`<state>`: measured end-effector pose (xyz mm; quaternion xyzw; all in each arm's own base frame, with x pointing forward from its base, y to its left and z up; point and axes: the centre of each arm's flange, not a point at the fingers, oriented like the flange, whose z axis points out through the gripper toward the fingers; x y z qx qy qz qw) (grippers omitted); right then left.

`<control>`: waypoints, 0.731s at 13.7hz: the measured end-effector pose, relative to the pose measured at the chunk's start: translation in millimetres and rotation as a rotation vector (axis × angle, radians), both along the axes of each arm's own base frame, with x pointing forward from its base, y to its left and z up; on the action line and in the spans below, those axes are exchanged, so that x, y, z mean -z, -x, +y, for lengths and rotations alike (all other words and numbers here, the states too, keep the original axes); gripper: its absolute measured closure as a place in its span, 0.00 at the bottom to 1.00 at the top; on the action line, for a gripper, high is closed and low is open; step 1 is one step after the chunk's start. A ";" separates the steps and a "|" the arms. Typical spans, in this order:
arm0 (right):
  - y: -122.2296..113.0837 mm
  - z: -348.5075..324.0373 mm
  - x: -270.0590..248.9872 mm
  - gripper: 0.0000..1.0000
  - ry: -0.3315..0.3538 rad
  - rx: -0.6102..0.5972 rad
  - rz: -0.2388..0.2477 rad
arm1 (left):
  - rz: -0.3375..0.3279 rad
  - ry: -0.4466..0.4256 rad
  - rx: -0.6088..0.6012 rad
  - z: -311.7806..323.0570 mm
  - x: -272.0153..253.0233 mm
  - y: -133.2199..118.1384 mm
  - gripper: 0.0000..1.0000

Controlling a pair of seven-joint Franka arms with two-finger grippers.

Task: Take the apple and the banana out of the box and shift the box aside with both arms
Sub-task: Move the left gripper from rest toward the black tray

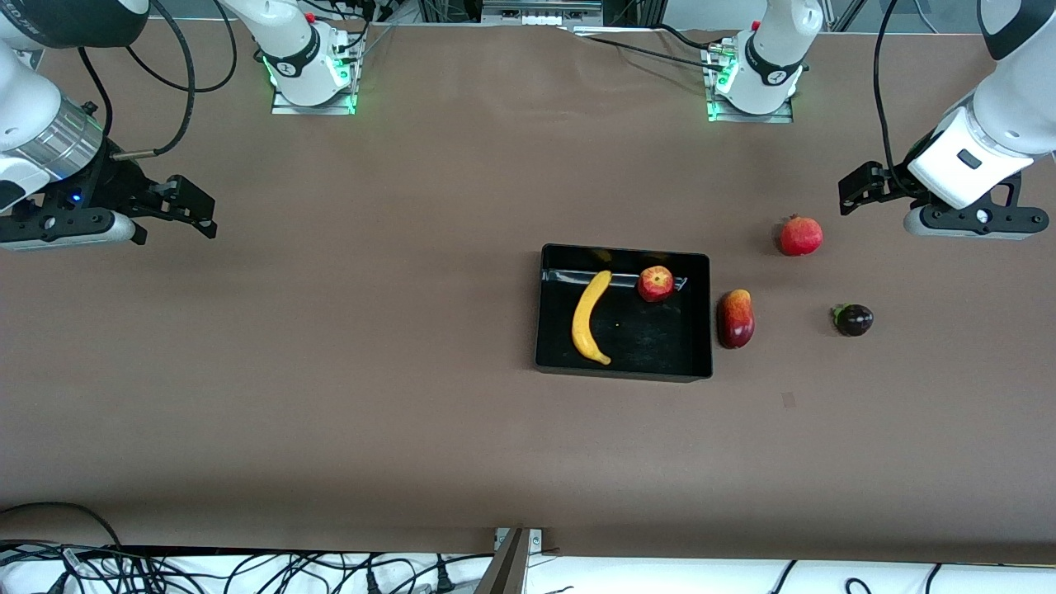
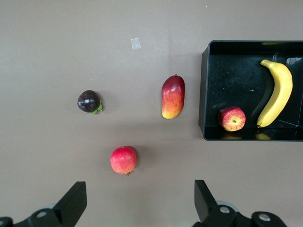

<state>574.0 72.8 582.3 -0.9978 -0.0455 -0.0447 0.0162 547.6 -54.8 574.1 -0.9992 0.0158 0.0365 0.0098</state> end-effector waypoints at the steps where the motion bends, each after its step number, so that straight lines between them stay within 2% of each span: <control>1: 0.0 0.0 0.0 0.00 0.000 0.000 0.000 | 0.000 0.000 0.000 0.0 0.0 0.0 0.00; 10: 0.0 0.0 0.0 0.00 0.000 0.000 0.000 | 0.005 -0.001 0.010 -5.2 0.4 1.1 0.00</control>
